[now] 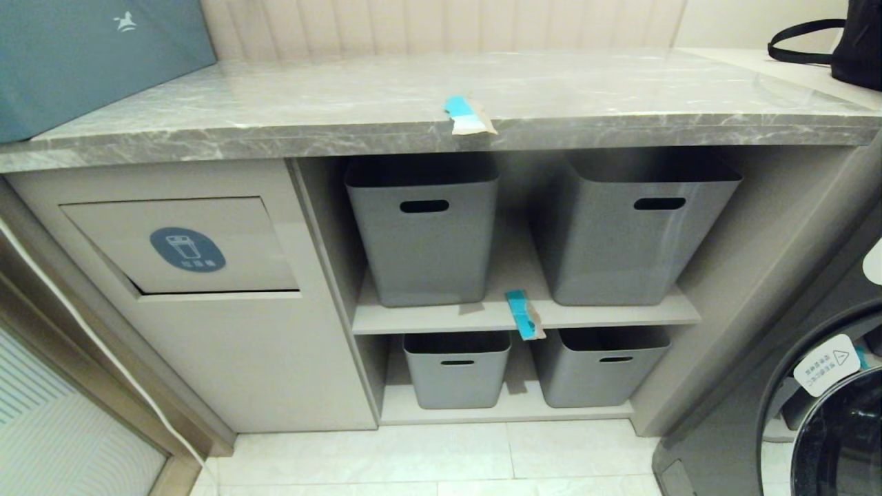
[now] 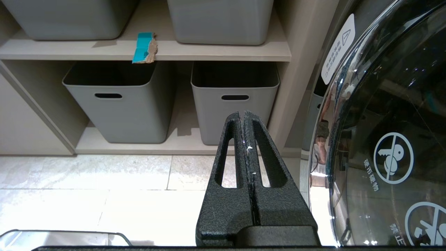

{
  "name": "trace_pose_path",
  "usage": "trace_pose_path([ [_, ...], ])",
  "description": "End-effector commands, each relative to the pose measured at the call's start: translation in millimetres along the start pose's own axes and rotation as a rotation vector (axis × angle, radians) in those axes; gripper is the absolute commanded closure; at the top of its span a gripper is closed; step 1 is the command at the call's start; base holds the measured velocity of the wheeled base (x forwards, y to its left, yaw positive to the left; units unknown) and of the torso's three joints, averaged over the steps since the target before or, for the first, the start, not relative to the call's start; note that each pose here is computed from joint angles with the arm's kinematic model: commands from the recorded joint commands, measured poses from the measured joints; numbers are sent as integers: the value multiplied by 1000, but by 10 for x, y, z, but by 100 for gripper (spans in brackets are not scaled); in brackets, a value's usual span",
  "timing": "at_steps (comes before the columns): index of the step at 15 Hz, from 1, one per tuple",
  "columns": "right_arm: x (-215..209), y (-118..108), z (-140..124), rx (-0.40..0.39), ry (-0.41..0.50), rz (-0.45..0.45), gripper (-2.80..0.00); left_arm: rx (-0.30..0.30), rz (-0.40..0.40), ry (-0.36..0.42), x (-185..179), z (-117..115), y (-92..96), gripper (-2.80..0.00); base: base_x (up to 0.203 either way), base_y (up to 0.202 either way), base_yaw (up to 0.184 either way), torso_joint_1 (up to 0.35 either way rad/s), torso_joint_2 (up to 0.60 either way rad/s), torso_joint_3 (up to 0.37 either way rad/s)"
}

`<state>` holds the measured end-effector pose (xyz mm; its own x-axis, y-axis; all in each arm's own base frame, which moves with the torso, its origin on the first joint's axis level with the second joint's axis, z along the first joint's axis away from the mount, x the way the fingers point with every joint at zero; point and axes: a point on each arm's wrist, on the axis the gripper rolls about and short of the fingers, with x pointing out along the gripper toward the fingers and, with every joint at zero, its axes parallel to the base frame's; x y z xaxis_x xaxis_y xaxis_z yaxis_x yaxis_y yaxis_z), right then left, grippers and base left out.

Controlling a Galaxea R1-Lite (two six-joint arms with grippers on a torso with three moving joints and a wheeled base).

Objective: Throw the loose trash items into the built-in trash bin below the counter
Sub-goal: Pick up the garbage

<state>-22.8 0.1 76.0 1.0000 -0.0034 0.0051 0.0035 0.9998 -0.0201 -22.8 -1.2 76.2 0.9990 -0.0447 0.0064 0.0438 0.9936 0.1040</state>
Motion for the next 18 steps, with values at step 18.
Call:
trace_pose_path([
  [18, 1595, 175, 1248, 2, 342, 338, 0, -65, 19, 8, 3, -11, 3, 0, 0, 0, 0, 0, 0, 0],
])
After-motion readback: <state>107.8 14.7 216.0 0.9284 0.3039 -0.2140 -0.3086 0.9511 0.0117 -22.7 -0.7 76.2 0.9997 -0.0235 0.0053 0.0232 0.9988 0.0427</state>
